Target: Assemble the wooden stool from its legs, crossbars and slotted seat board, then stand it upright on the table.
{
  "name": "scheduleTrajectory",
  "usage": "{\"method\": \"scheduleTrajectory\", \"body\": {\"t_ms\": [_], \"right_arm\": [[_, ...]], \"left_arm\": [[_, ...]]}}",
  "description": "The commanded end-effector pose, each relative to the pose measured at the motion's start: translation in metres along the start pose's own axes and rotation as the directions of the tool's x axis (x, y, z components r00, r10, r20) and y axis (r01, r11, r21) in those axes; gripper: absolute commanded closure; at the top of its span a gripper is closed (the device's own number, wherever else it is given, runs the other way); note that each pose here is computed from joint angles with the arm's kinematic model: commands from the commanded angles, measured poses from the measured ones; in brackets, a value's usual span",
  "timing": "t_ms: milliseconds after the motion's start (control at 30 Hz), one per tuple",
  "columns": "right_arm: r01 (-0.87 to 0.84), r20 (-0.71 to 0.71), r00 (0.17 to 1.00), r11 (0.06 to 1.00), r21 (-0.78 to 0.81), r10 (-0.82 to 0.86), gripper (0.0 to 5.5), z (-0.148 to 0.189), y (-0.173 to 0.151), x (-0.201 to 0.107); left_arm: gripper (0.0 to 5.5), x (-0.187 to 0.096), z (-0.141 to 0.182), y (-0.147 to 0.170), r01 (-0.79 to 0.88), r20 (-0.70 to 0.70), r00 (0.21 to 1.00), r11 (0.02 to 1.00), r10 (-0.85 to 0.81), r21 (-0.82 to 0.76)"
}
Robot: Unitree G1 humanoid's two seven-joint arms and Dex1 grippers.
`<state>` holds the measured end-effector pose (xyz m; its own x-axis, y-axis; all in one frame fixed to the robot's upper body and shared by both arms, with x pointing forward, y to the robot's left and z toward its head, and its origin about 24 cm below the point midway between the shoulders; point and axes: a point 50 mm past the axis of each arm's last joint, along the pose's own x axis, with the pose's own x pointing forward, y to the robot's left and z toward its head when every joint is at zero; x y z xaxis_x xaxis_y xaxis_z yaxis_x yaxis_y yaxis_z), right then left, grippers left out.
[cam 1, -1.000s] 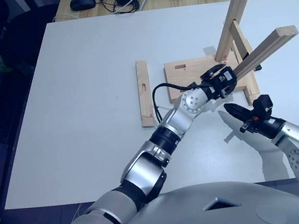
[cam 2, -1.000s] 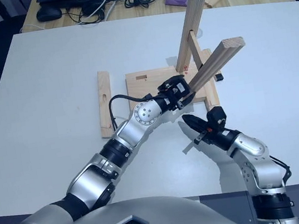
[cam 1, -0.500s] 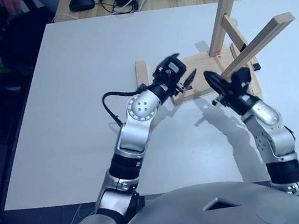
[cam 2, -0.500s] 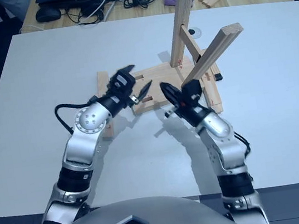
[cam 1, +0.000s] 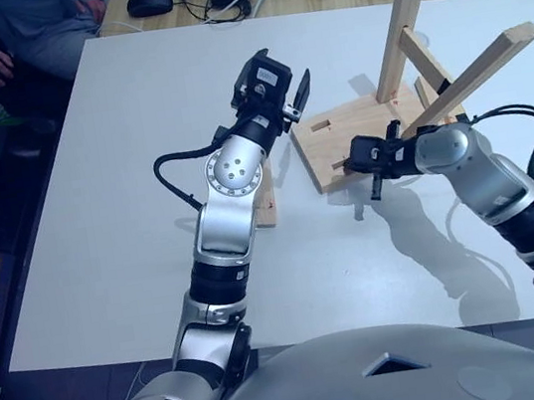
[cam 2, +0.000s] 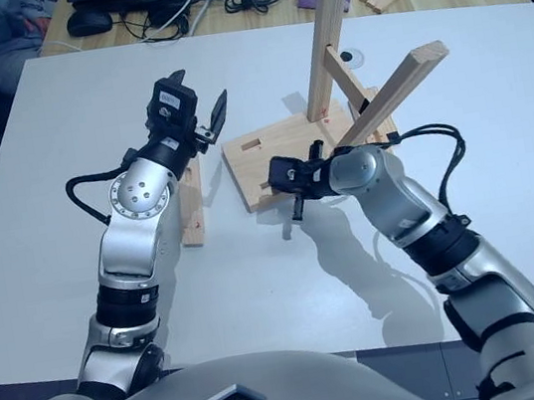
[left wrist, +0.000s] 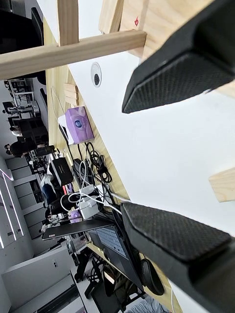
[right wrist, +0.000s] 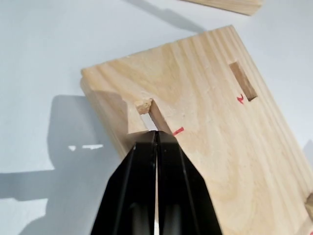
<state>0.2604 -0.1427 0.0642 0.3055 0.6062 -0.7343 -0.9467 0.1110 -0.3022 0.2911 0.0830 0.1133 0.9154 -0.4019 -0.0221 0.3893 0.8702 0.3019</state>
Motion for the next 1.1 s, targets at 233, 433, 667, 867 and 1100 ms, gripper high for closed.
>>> {"method": "scheduleTrajectory", "body": {"t_ms": [233, 433, 667, 867, 1100], "right_arm": [[-0.114, -0.02, 0.993, 0.959, -0.26, 0.113, 5.47, -0.019, -0.022, -0.064], [0.064, 0.092, 0.995, 0.976, -0.21, -0.045, 5.47, 0.001, -0.028, -0.138], [-0.155, -0.233, 0.97, 0.913, -0.378, 0.068, 5.47, -0.039, 0.003, -0.136], [-0.196, -0.318, 0.948, 0.839, -0.508, 0.029, 5.47, -0.064, 0.013, -0.085], [-0.091, -0.291, 0.951, 0.811, -0.579, -0.101, 5.47, -0.072, 0.011, -0.025]], "left_arm": [[2.16, -0.008, -0.02, -0.004, -0.013, -0.057, 0.998, 1.0, 0.013, -0.008], [2.16, -0.02, -0.054, -0.027, 0.127, -0.177, 0.976, 0.992, -0.126, -0.004], [2.16, -0.024, -0.087, -0.049, 0.273, -0.287, 0.925, 0.961, -0.251, 0.04], [2.16, -0.031, -0.093, -0.058, 0.337, -0.307, 0.899, 0.941, -0.312, 0.031], [2.16, -0.033, -0.093, -0.065, 0.41, -0.301, 0.871, 0.912, -0.389, 0.006]]}}
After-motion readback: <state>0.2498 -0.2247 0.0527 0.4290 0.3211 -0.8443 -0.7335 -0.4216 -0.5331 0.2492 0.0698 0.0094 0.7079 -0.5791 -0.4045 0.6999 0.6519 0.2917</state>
